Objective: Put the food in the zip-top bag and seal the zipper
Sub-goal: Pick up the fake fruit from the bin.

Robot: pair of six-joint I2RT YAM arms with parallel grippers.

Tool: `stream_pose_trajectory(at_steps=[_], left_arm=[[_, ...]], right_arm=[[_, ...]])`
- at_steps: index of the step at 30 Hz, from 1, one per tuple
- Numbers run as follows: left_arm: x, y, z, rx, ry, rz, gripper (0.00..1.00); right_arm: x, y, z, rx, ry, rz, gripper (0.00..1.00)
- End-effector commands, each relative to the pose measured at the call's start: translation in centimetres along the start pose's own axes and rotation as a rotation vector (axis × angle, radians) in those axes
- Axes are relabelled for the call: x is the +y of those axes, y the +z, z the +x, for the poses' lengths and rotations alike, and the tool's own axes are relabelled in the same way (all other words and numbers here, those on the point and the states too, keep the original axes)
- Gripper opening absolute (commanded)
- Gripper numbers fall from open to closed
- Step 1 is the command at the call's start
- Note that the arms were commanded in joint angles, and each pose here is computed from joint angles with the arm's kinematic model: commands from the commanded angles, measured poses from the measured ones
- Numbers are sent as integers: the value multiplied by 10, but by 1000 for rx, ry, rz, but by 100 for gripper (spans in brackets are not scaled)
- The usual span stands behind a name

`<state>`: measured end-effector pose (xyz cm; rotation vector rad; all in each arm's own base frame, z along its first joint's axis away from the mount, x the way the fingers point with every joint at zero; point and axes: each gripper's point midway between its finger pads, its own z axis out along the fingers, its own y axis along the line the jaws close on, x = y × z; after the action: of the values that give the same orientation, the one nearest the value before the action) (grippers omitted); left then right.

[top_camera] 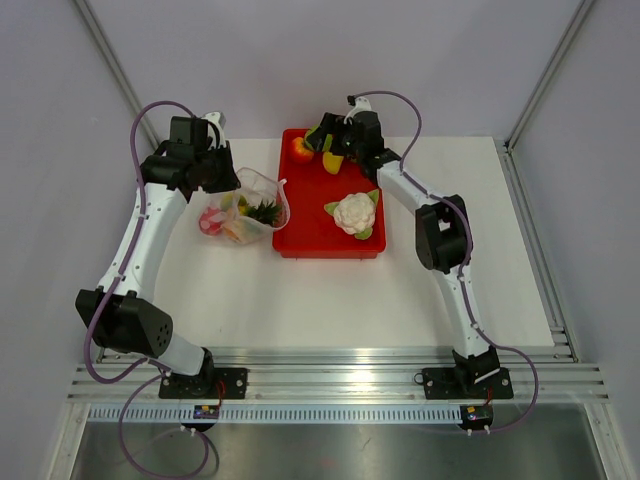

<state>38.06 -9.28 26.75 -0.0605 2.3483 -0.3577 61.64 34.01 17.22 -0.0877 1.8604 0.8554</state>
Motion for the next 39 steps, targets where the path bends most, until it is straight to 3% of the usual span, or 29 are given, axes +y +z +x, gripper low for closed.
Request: stream_pose_trajectory(at_steps=[1, 8, 21, 39], left_arm=[[-3, -1, -13, -51, 13, 14, 0], [-1, -1, -14, -53, 17, 5, 0], [-2, 4, -12, -42, 13, 12, 0], [0, 4, -11, -39, 15, 5, 0]], right_arm=[[9, -7, -55, -127, -71, 74, 99], [-21, 27, -45, -120, -17, 146, 100], [-52, 2, 6, -13, 17, 293, 99], [-70, 29, 40, 39, 66, 336, 100]])
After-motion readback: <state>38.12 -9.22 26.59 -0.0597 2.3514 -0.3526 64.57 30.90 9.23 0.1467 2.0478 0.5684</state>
